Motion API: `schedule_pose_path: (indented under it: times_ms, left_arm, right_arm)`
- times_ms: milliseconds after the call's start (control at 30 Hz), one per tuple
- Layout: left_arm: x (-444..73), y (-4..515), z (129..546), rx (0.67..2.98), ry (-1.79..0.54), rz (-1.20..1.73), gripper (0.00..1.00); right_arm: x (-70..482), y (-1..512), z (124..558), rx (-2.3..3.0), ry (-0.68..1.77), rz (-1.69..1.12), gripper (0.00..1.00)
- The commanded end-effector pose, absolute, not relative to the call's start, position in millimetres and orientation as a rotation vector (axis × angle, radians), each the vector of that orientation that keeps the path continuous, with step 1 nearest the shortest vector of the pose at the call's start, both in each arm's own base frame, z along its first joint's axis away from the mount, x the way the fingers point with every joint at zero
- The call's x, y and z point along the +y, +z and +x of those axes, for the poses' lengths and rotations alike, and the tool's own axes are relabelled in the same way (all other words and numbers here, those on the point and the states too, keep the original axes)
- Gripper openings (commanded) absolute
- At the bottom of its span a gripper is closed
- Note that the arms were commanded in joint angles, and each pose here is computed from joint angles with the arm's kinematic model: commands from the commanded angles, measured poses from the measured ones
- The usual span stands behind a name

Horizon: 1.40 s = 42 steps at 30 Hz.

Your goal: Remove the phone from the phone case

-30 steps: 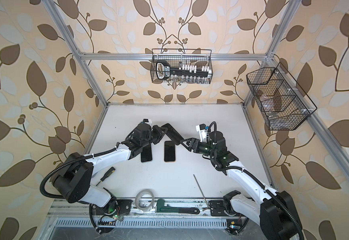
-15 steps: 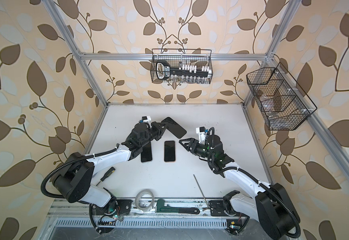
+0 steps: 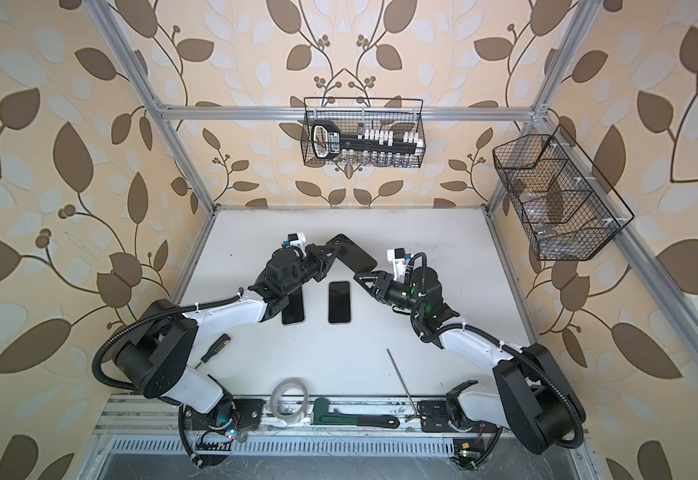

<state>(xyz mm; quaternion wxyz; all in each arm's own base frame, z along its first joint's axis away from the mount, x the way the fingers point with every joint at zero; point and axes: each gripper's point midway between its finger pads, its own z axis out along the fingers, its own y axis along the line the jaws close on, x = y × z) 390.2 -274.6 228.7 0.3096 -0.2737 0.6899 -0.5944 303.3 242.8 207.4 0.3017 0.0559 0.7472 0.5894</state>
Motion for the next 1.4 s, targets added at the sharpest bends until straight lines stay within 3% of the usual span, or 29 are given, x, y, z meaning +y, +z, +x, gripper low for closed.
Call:
schedule_pose_path:
  times_ms: [0,867,1367]
  left_arm:
    - [-283.7,272.6,385.5,1.691,-1.706,-0.64,0.0]
    - [-281.2,272.7,377.3,1.685,-1.72,-0.647,0.0]
    - [-286.3,276.9,376.1,1.652,-1.756,-0.702,0.0]
  right_arm:
    - [249.7,232.1,308.5,1.904,1.614,0.099,0.49]
    - [257.4,232.4,318.4,1.885,1.645,0.061,0.15]
    - [256.0,233.2,316.4,1.868,1.598,0.004,0.06]
